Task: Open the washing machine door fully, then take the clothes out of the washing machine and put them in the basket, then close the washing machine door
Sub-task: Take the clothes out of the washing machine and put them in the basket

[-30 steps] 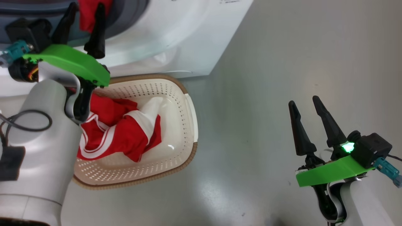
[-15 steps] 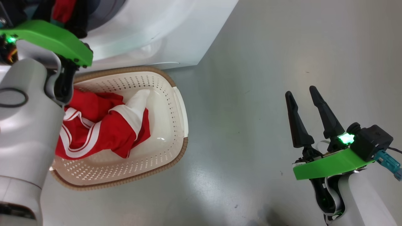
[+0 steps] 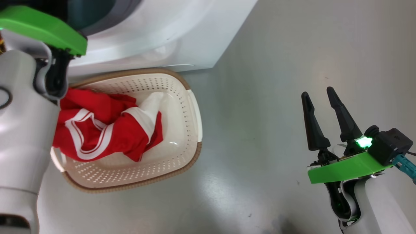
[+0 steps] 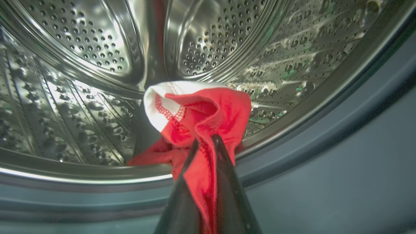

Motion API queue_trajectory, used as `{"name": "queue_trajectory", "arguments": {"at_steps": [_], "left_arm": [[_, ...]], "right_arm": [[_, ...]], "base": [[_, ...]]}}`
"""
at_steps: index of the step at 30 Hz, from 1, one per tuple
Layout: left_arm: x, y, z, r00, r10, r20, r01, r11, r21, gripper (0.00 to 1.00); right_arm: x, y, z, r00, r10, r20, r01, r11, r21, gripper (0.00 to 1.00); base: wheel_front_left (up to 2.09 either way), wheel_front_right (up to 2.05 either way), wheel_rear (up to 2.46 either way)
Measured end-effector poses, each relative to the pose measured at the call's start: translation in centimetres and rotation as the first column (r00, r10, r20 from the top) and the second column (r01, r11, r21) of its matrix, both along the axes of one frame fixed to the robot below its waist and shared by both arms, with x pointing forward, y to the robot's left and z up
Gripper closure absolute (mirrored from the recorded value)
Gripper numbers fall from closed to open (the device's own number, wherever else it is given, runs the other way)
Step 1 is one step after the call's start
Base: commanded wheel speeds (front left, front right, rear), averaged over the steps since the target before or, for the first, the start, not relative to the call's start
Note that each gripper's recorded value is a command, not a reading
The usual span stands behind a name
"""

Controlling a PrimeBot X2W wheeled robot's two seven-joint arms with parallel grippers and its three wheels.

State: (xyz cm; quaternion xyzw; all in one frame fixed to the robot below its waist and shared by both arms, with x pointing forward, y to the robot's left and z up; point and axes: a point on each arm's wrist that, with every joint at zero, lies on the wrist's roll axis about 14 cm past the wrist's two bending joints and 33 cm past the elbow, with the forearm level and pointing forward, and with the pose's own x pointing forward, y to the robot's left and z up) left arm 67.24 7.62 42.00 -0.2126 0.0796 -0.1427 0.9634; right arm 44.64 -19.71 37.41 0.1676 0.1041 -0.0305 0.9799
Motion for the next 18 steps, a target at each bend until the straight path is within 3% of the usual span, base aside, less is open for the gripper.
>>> {"name": "queue_trajectory", "arguments": {"at_steps": [9, 18], "left_arm": [[-3.1, 5.3, 2.0, 0.985, 0.116, 0.126, -0.126, 0.989, 0.072, 1.00], [-8.1, 8.9, 4.7, 0.942, 0.246, 0.227, -0.269, 0.960, 0.077, 1.00]], "right_arm": [[0.9, 1.4, 0.6, 0.999, 0.040, 0.030, -0.040, 0.999, 0.002, 0.00], [1.4, 2.8, 1.8, 0.995, 0.080, 0.063, -0.080, 0.997, -0.003, 0.00]], "base": [[0.00, 0.00, 0.00], [0.00, 0.00, 0.00]]}}
